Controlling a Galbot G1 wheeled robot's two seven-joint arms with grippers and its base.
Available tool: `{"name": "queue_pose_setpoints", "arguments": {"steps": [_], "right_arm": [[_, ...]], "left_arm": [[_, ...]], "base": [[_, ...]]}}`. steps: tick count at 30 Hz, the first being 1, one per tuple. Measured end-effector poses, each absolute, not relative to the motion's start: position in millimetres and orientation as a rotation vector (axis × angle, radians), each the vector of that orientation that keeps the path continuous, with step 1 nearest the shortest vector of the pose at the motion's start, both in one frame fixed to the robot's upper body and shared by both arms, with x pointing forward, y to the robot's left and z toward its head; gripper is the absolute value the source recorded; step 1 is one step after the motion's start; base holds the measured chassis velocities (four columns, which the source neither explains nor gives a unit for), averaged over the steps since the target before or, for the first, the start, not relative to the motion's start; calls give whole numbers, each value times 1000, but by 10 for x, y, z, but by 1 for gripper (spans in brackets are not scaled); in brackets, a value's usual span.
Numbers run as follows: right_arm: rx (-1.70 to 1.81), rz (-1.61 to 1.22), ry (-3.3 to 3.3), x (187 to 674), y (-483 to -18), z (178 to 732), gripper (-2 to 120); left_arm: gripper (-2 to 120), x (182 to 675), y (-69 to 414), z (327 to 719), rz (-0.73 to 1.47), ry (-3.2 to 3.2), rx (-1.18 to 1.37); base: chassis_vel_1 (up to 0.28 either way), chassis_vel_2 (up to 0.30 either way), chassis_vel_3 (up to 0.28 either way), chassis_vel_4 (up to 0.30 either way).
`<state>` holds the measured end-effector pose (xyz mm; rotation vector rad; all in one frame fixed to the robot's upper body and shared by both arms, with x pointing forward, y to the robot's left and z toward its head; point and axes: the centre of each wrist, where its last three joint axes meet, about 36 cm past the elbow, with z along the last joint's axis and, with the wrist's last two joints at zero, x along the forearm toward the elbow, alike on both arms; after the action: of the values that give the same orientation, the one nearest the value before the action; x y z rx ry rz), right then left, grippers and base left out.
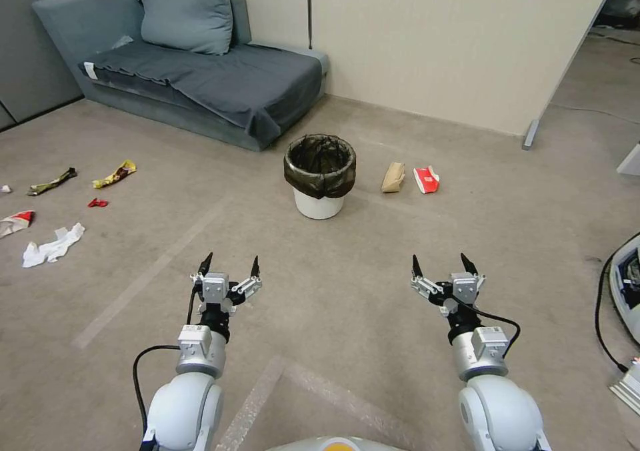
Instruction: Pick up the trash bin, then pick up the garbage from the floor and place it into the trash bin.
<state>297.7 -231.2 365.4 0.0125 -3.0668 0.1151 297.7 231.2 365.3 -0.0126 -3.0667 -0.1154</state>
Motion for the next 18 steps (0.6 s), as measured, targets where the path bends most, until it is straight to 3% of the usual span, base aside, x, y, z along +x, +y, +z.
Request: {"name": "queue_pose_setpoints", "arguments": {"steps": [18], "right_arm": [[12,115,-3067,2977,-2312,3654,100]], "left_arm": [[100,2978,2312,3654,-115,-3067,-13]], "base": [[0,0,0,0]]}}
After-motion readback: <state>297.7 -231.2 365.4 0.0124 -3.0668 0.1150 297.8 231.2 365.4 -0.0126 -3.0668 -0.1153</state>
